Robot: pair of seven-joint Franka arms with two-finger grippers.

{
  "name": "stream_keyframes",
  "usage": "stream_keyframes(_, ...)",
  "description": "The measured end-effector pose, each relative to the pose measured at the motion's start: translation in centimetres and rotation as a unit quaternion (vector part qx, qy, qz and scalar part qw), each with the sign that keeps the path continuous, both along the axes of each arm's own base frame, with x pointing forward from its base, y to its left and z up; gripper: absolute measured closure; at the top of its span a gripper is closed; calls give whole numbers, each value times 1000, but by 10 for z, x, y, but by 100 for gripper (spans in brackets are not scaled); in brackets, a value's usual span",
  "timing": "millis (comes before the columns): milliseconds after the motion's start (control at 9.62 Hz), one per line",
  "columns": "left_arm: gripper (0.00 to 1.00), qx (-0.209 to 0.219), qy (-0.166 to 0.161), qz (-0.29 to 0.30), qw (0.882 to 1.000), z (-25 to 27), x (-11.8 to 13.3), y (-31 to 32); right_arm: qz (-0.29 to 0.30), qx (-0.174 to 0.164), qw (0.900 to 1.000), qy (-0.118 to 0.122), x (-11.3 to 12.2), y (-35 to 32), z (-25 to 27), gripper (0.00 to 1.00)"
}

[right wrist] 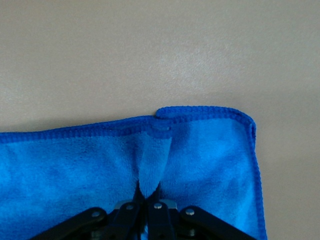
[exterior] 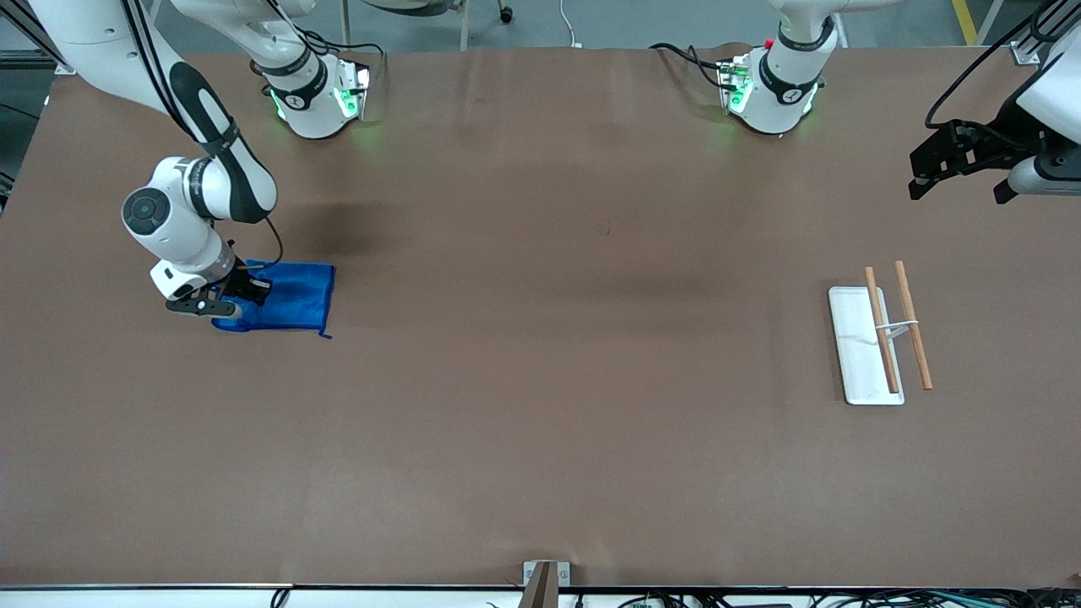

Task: Right arm passes towel to left arm to hang
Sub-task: 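Grasp the towel edge with the right gripper and lift it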

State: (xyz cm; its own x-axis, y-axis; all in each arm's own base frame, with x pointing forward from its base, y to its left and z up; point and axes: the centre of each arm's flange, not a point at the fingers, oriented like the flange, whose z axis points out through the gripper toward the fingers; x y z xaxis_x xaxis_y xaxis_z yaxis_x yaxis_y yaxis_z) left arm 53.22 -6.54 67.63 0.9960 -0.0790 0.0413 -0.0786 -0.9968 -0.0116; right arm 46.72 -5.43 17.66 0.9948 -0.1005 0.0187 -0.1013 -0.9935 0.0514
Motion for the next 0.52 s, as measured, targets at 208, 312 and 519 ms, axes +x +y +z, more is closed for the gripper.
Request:
stream_keyframes(208,0,0,0,-1,1000,0,0,-1,-3,8,999,43,17,22,30,96)
stream_keyframes(312,0,0,0,-1,1000,0,0,-1,-1,10,998,57,34,30,67,96)
stream_keyframes(519,0,-1,0,-3,1000,0,0,-3,-10,9,998,68,65,58,150,96)
